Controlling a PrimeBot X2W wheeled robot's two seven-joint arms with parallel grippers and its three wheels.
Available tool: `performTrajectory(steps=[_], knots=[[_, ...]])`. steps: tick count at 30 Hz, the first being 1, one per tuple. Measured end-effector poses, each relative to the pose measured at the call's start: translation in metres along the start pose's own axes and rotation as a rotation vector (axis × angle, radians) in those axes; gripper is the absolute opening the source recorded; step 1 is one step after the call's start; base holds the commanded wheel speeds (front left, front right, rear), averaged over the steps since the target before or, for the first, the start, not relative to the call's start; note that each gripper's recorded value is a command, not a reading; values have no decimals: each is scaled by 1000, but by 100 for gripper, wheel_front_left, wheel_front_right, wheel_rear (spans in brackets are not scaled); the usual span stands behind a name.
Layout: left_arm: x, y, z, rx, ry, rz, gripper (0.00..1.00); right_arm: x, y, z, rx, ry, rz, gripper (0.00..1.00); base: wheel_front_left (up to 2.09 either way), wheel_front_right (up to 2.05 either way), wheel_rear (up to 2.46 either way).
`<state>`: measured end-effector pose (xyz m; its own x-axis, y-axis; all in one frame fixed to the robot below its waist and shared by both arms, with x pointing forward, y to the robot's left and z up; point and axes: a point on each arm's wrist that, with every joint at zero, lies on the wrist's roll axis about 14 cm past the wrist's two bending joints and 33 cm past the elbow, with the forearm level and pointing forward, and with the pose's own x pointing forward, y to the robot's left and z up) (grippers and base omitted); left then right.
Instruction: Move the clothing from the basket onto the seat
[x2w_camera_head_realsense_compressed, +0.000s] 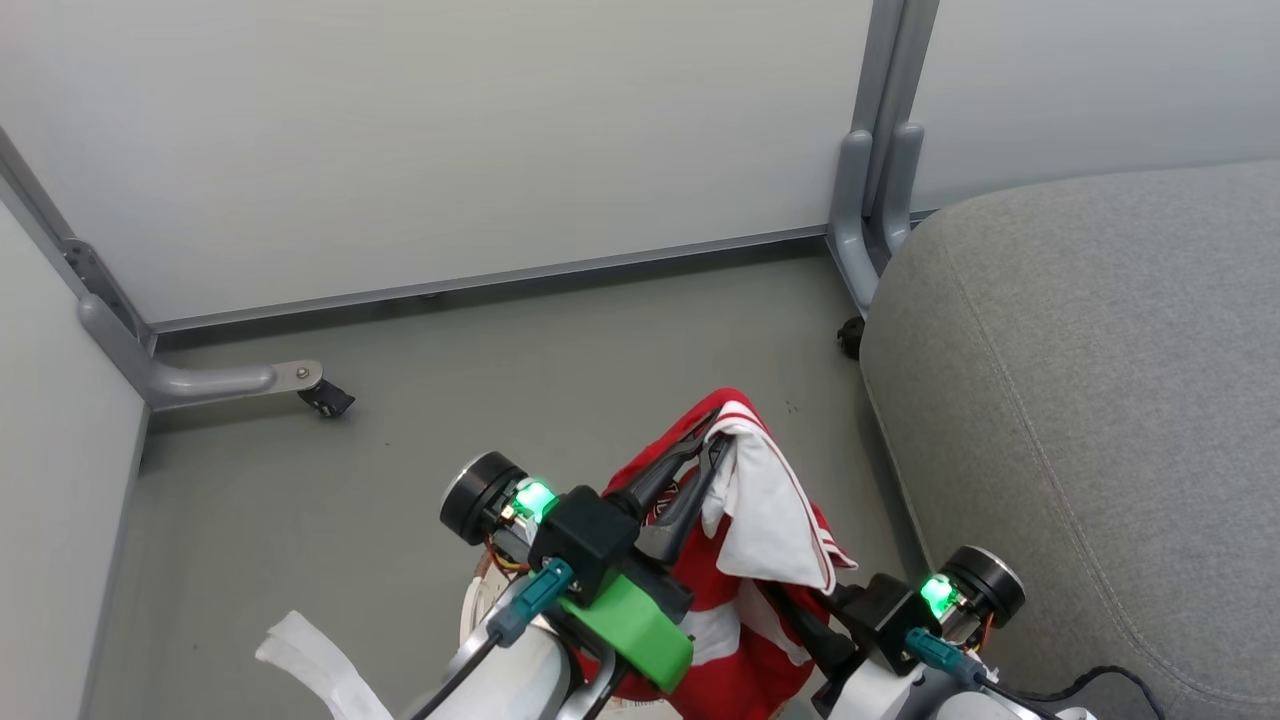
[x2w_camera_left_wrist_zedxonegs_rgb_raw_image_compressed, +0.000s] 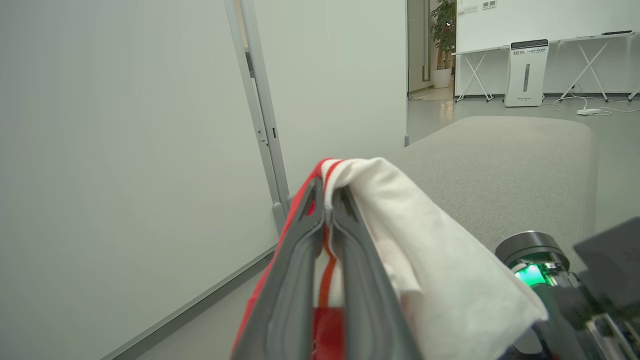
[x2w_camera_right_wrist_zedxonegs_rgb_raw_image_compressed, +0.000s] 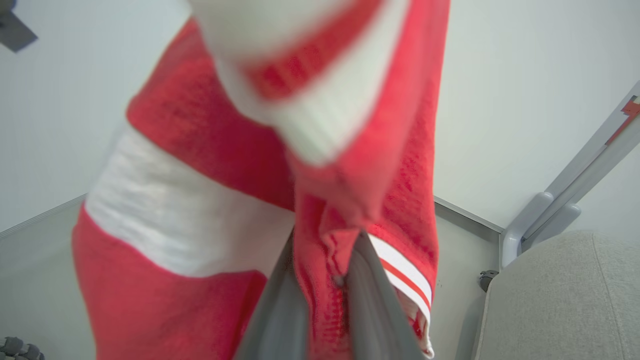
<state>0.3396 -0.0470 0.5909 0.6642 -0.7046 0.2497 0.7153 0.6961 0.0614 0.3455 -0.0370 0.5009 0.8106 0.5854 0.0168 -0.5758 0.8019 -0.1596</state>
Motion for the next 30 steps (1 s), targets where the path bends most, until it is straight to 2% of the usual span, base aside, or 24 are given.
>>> performTrajectory(steps=[4,5,6,7,25,30], knots=[[-1,3,-3,2,7,13,0,0,1,-2,36,2,-1,0,0,0,0],[-1,4,-4,2,9,14,36,0,1,-2,41,3,-1,0,0,0,0],[-1,4,-5,2,12,15,60,0,0,-3,43,4,-3,0,0,0,0],[-2,5,-6,4,13,20,100,-1,0,-3,45,4,-5,0,0,0,0],[0,8,-15,-10,37,33,100,-4,-8,-5,78,5,-41,0,0,0,0],[2,13,-20,-15,37,41,100,-8,-30,-1,97,-12,-114,0,0,0,0]])
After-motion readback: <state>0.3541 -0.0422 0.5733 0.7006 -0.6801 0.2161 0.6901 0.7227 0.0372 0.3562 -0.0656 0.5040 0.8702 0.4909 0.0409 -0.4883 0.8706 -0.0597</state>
